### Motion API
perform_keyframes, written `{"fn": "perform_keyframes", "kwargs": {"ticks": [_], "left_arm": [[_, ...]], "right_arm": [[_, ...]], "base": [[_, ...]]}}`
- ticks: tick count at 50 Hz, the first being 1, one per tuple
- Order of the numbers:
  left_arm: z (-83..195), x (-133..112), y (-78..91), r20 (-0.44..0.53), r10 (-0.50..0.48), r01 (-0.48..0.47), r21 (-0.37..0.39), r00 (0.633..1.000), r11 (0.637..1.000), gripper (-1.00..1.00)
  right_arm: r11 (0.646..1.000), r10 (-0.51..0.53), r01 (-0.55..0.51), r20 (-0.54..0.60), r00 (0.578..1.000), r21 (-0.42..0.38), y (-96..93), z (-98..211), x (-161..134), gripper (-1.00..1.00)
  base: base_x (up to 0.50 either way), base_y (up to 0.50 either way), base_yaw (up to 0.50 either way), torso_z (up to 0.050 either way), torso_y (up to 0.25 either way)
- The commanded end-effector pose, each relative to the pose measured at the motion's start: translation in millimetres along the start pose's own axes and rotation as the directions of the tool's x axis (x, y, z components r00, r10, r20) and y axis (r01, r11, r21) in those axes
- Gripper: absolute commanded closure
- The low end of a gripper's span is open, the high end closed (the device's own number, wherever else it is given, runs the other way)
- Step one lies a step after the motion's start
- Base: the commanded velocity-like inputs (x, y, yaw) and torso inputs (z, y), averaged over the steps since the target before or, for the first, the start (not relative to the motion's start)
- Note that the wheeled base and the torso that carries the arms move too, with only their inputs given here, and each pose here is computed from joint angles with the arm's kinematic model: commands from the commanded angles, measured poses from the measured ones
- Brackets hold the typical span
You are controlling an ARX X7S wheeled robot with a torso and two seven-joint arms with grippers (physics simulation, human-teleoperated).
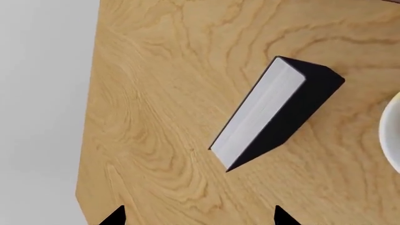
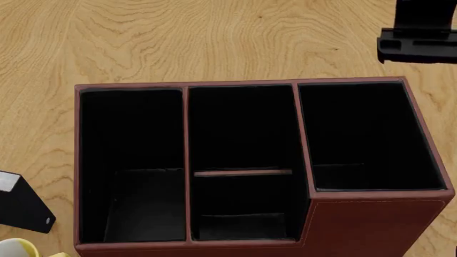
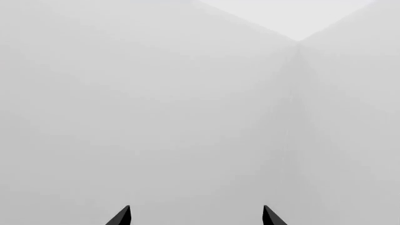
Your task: Pick up the book and place it in the back compartment of the caddy.
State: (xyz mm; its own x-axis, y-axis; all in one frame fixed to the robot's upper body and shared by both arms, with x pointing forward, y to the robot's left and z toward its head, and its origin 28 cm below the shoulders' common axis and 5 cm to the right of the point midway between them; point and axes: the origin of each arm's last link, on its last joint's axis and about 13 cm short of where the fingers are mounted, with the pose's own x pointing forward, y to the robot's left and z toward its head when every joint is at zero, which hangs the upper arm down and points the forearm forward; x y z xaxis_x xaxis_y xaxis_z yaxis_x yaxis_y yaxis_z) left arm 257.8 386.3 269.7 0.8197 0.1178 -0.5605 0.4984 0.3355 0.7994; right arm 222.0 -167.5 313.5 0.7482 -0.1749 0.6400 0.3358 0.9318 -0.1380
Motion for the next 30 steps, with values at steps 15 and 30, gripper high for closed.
{"fn": "perform_keyframes", "kwargs": {"ticks": [15, 30], "left_arm": [[3, 34, 4.8, -0.018, -0.027, 0.028, 0.039, 0.999, 0.999, -1.0], [5, 52, 1.5, -0.041, -0.059, 0.062, 0.071, 0.997, 0.996, -1.0]], "right_arm": [[1.0, 0.006, -0.006, 0.002, 1.0, -0.014, 4.9, -1, 6, -1.0], [1.0, 0.005, -0.005, 0.011, 1.0, -0.015, 4.6, 2, 7, -1.0]], "base": [[0.0, 0.0, 0.0, 0.0, 0.0], [0.0, 0.0, 0.0, 0.0, 0.0]]}}
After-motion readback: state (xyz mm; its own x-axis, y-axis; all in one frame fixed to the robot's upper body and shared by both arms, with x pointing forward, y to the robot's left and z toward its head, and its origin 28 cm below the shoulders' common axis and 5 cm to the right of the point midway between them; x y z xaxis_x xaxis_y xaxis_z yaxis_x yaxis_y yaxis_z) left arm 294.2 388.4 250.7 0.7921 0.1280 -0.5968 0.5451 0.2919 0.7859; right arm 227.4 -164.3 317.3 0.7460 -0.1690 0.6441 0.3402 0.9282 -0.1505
